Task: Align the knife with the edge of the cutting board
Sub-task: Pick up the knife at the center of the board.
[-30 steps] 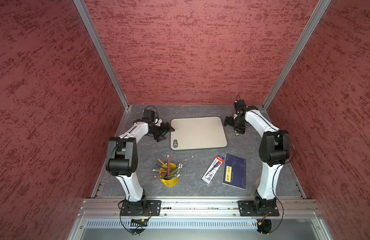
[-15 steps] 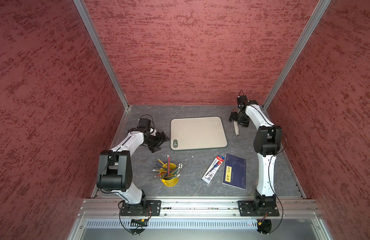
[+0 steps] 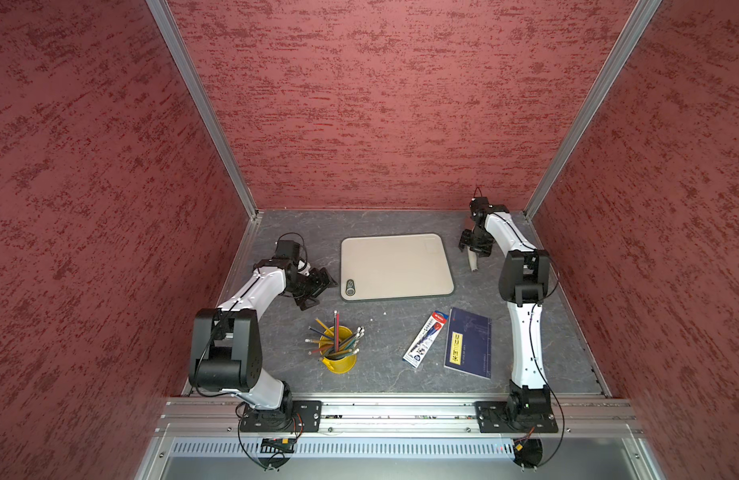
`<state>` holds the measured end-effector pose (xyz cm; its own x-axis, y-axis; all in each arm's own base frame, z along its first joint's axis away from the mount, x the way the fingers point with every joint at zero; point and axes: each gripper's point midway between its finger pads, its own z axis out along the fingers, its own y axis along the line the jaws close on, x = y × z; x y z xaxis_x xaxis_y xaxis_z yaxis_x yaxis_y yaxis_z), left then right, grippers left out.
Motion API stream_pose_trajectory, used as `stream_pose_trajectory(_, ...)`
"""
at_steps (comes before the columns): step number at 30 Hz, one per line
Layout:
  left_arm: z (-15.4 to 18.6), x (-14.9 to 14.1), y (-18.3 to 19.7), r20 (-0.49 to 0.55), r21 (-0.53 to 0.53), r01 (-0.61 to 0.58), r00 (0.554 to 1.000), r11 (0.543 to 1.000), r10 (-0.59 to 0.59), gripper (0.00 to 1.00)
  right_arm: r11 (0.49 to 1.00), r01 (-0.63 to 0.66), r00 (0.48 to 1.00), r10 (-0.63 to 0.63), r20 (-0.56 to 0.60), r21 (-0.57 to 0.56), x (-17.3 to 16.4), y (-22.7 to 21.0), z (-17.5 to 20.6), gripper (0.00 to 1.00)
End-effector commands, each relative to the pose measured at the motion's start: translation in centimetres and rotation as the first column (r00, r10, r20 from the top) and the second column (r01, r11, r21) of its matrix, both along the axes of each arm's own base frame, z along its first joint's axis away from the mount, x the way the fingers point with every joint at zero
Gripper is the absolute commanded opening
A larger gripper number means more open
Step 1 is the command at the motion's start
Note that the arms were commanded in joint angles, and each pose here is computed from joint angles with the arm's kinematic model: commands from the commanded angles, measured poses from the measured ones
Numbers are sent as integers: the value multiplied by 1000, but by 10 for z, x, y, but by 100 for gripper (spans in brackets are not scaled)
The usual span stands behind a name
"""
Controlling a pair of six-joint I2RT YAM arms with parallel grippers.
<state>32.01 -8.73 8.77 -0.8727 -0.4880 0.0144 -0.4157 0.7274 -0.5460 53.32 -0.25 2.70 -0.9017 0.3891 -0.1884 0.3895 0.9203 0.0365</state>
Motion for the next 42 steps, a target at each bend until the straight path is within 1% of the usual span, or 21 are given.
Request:
stream_pose_trajectory(1,-2,-2,5,-4,23,4,1000,1000,-4,86,1000,-13,1000,13,-27,-17,-3,-6,-11,66)
stream_pose_trajectory(3,0,-2,5,2,25,5,1000,1000,-5,86,1000,-18,998,18,-55,-1,-9,-3,-20,63)
stream_pose_trajectory(5,0,-3,6,2,28,6,1000,1000,-6,86,1000,-19,997,20,-76,14,-14,0,-27,58)
stream_pose_trajectory(7,-1,-3,6,2,31,9,1000,999,-9,86,999,-27,996,30,-88,33,-18,4,-31,48)
stream_pose_trajectory(10,-2,-4,6,-2,32,12,1000,999,-12,86,998,-34,995,39,-89,50,-19,7,-32,30)
stream_pose_trajectory(12,-3,-4,6,-4,31,16,1000,999,-16,86,997,-41,997,45,-69,62,-15,9,-27,15)
stream_pose_trajectory(15,-4,-3,6,-3,32,19,1000,999,-19,86,996,-47,999,48,-22,72,-7,12,-12,0)
stream_pose_trajectory(20,-3,1,6,2,27,21,1000,999,-21,86,995,-47,997,42,63,83,0,18,27,0)
stream_pose_trajectory(22,-3,3,5,5,28,25,1000,999,-25,86,995,-45,996,37,85,94,-7,25,44,0)
stream_pose_trajectory(25,-5,5,6,9,29,32,999,999,-32,86,989,-47,992,29,125,138,-25,44,67,0)
stream_pose_trajectory(27,-6,8,5,12,23,36,999,999,-36,86,990,-36,991,18,135,134,-43,52,79,0)
stream_pose_trajectory(30,-10,10,4,11,9,48,999,999,-48,86,986,-25,991,4,133,163,-73,69,86,0)
stream_pose_trajectory(34,-14,12,2,11,-9,64,998,998,-63,86,986,-108,990,95,107,127,-116,102,85,0)
stream_pose_trajectory(36,-16,11,2,7,-13,69,998,998,-69,86,986,-120,989,109,101,112,-136,113,84,0)
stream_pose_trajectory(38,-16,11,2,12,-21,71,997,997,-71,86,985,-122,989,110,95,125,-158,125,82,0)
stream_pose_trajectory(40,-16,11,1,15,-37,75,997,997,-74,86,976,-178,982,167,92,126,-178,144,83,0)
stream_pose_trajectory(42,-16,10,-1,19,-49,85,996,995,-84,86,967,-231,971,224,80,102,-199,159,84,0)
